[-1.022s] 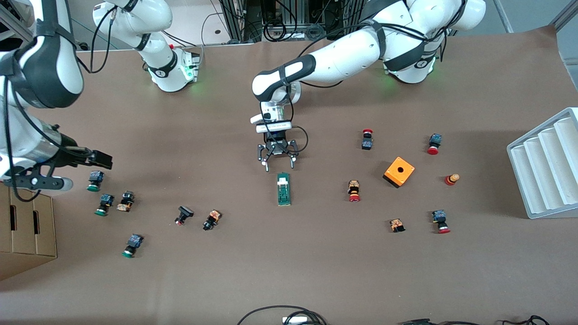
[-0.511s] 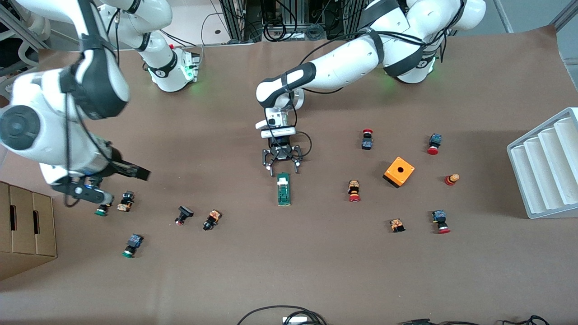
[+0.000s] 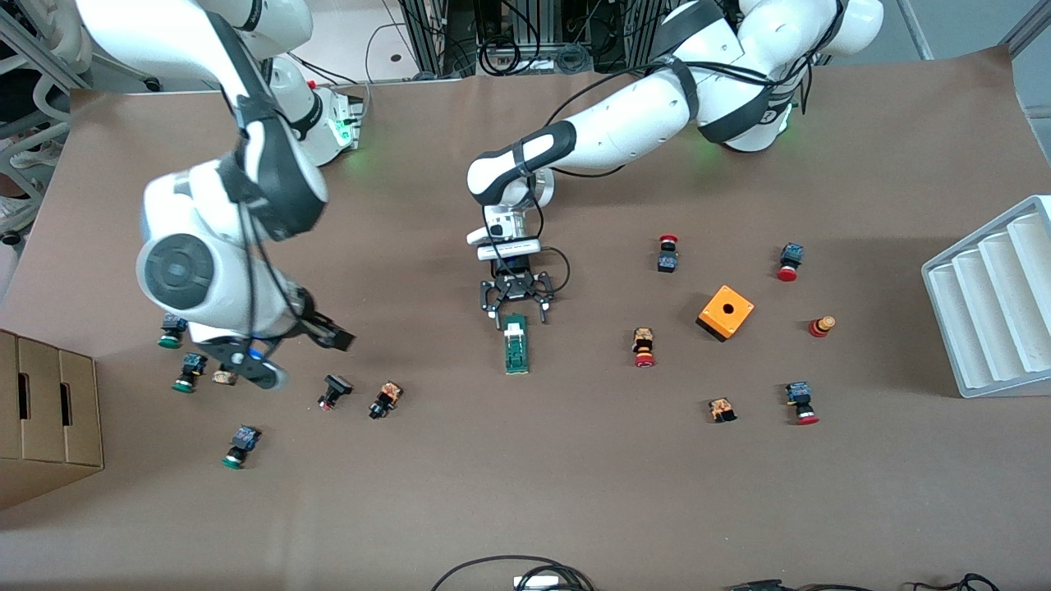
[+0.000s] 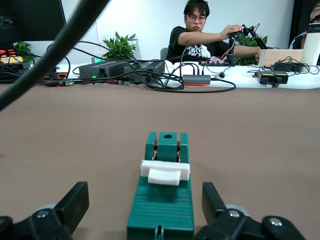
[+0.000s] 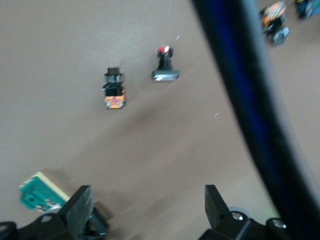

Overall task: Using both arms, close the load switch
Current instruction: 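Hold the switch with the left gripper while the right gripper approaches, then grasp the white switch handle with the right gripper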

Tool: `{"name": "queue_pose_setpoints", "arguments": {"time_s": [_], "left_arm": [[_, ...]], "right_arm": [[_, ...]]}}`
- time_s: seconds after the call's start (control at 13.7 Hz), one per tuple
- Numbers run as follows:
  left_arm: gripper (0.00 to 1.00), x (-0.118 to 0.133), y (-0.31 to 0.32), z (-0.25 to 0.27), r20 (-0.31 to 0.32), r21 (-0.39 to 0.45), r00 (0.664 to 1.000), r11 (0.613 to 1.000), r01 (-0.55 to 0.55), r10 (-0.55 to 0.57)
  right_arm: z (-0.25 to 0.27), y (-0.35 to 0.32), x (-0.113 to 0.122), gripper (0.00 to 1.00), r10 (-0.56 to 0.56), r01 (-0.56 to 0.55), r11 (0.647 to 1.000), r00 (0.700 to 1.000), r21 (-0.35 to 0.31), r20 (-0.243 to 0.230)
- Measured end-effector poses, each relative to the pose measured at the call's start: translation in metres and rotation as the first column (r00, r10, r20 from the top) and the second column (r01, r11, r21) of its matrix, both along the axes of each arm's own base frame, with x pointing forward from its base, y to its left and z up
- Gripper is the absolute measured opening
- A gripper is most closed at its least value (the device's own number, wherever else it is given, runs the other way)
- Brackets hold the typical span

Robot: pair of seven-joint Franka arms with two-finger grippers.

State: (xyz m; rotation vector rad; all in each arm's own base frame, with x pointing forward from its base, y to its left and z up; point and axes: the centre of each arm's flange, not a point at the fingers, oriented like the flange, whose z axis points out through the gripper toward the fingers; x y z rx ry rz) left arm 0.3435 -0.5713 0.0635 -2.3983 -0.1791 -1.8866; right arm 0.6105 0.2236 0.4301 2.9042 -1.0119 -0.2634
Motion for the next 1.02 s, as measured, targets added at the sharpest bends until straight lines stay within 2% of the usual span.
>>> {"name": "queue_pose_setpoints", "arguments": {"time_s": [0.36, 0.51, 0.66, 0.8, 1.02], "left_arm": [[1.0, 0.007, -0.005, 0.007, 0.024, -0.014, 1.0, 1.0, 0.009, -0.008], [1.0, 0.013, -0.002, 0.006, 0.038, -0.008, 0.999, 1.0, 0.01, -0.01], [1.0, 0.017, 0.001, 0.002, 0.042, 0.0, 0.999, 1.0, 0.01, -0.01], [1.0, 0.016, 0.001, 0.001, 0.039, 0.001, 0.999, 1.0, 0.012, -0.012], [1.0, 0.015, 0.001, -0.004, 0.036, 0.003, 0.999, 1.0, 0.016, -0.016]], "right_arm": [[-0.043, 0.064, 0.003, 1.0, -0.225, 0.225, 0.974, 0.974, -0.008, 0.042], [-0.056, 0.081, 0.002, 1.0, -0.294, 0.295, 0.956, 0.954, 0.001, 0.052], [-0.066, 0.097, 0.003, 1.0, -0.376, 0.375, 0.927, 0.925, 0.036, 0.061], [-0.074, 0.113, 0.002, 1.0, -0.417, 0.414, 0.909, 0.906, 0.057, 0.071], [-0.076, 0.122, 0.004, 1.0, -0.435, 0.431, 0.9, 0.897, 0.066, 0.079]]}}
